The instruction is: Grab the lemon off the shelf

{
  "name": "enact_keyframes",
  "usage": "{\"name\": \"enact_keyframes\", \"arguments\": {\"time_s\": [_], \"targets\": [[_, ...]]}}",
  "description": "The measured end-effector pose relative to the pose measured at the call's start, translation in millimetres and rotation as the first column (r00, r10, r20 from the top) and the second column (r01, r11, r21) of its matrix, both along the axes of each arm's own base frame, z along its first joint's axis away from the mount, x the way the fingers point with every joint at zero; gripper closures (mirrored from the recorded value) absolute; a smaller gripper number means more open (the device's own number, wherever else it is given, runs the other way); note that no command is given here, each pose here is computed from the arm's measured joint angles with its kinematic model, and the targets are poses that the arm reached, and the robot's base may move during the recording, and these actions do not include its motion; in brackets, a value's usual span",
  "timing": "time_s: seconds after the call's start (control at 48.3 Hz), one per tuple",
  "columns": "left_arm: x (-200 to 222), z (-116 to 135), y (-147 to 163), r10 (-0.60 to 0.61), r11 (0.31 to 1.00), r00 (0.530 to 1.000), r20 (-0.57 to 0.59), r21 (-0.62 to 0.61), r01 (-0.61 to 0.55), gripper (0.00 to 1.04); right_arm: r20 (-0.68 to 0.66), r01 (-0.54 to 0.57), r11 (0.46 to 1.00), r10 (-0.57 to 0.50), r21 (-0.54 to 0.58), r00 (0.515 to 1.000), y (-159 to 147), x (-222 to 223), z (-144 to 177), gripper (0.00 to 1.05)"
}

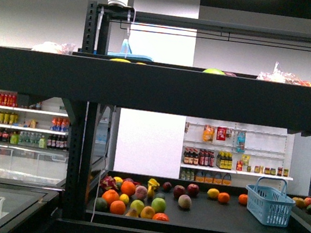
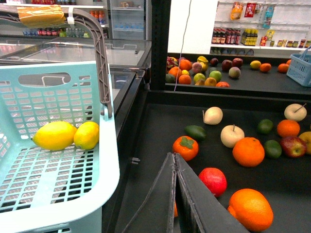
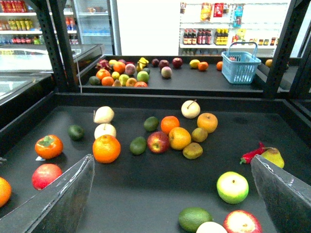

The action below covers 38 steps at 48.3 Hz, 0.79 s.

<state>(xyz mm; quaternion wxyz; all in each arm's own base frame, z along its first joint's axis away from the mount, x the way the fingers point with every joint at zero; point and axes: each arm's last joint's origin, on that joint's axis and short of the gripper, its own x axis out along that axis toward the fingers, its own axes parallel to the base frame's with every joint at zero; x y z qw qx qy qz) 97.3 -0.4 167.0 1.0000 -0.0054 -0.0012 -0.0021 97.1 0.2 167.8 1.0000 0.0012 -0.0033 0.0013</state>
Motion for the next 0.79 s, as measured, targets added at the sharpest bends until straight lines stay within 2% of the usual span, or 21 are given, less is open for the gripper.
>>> {"name": "enact_keyframes", "arguments": {"time_s": [0.207,0.725,0.787], "targets": [[0.0,0.0,0.0,0.0,1.0,1.0,0.001,0.0,0.0,1.01,0.0,0.0,1.0,0.0,0.0,1.0,0.0,0.0,0.0,0.08],[0.0,0.0,0.0,0.0,1.0,1.0,0.001,0.0,0.0,0.07,0.0,0.0,1.0,0.0,0.0,1.0,0.0,0.0,0.0,0.08],[0.0,0.0,0.0,0.0,1.0,1.0,0.001,0.002,0.0,0.08,0.0,0.0,1.0,0.0,0.0,1.0,0.0,0.0,0.0,0.08]]}}
